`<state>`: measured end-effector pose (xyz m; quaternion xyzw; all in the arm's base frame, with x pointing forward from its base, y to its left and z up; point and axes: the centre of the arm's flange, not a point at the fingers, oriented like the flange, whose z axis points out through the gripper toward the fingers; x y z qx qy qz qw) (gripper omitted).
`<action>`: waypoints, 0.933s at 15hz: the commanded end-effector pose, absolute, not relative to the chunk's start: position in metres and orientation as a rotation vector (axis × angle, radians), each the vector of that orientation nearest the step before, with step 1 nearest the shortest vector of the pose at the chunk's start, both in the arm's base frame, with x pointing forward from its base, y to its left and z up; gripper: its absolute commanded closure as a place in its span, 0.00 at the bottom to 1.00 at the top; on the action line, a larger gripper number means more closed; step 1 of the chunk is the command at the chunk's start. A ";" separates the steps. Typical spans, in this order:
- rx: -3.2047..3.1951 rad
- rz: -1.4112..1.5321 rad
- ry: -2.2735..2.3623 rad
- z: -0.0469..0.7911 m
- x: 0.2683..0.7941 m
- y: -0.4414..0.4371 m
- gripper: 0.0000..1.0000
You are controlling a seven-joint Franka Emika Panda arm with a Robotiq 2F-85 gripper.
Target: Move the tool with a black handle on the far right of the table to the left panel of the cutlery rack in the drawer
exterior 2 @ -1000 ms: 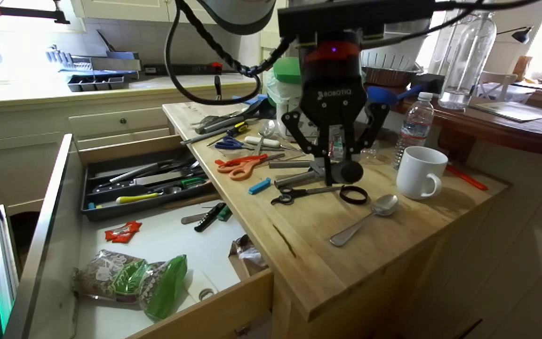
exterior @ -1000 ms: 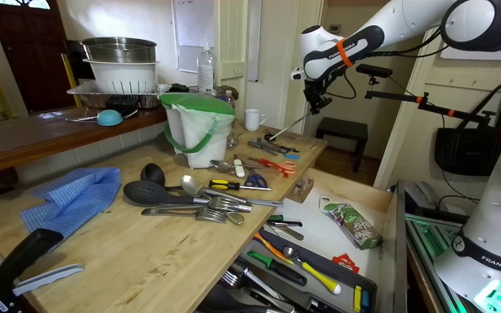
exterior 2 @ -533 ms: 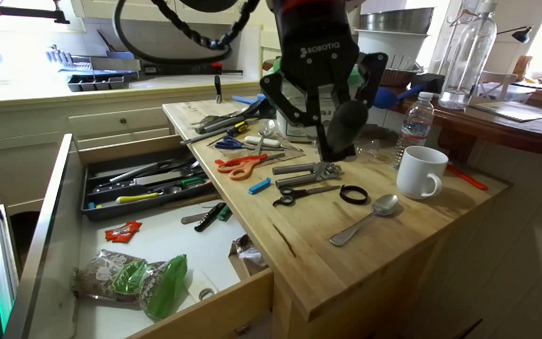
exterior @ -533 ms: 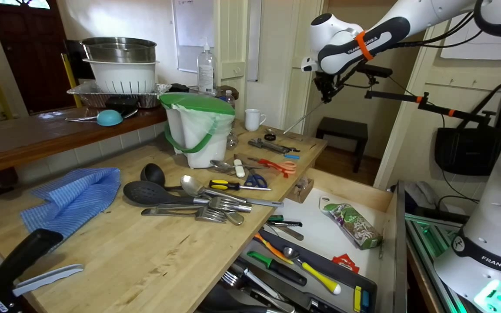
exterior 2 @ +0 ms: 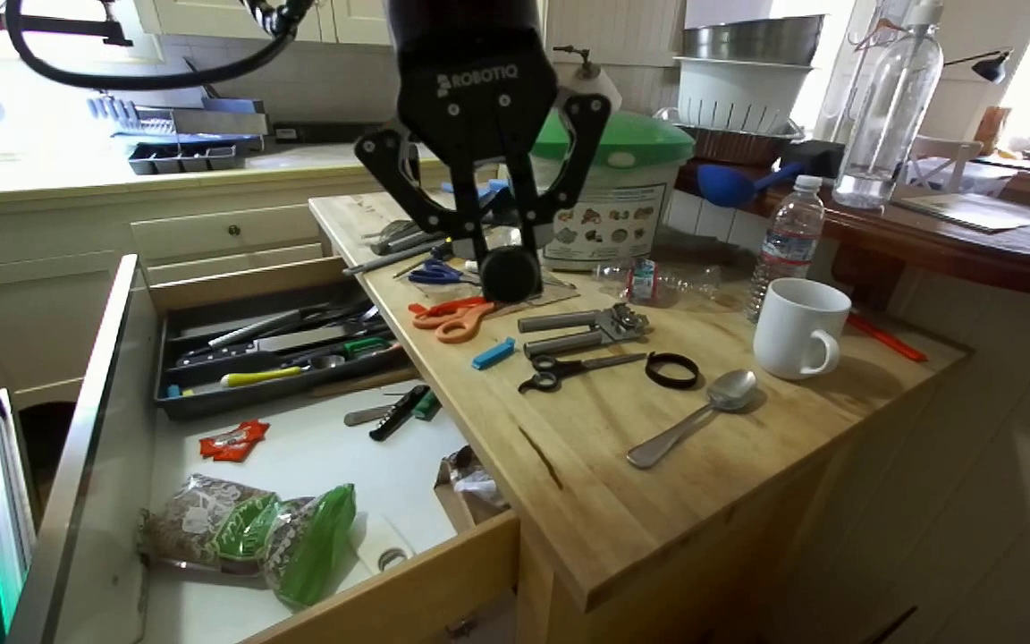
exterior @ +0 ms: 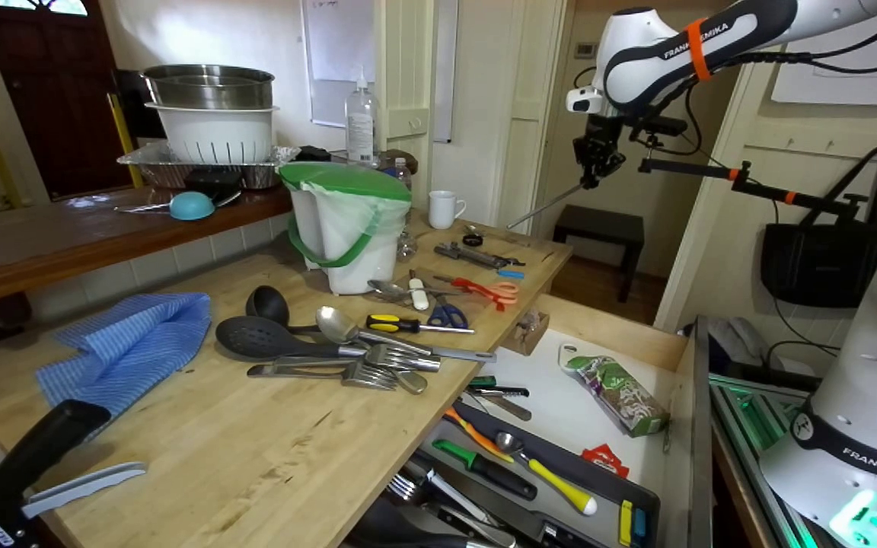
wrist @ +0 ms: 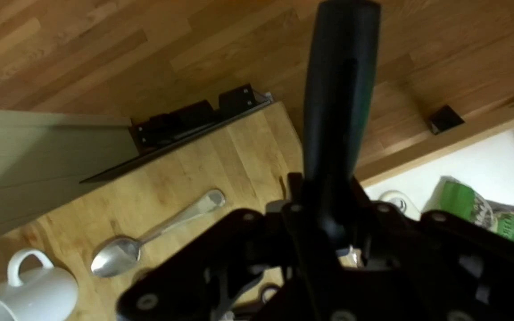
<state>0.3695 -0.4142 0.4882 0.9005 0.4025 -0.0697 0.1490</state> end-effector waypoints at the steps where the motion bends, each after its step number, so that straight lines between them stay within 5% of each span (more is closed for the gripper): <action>1: 2.667 -0.009 1.309 0.487 0.345 -0.389 0.94; 14: 2.724 -0.190 1.953 0.439 0.396 -0.255 0.94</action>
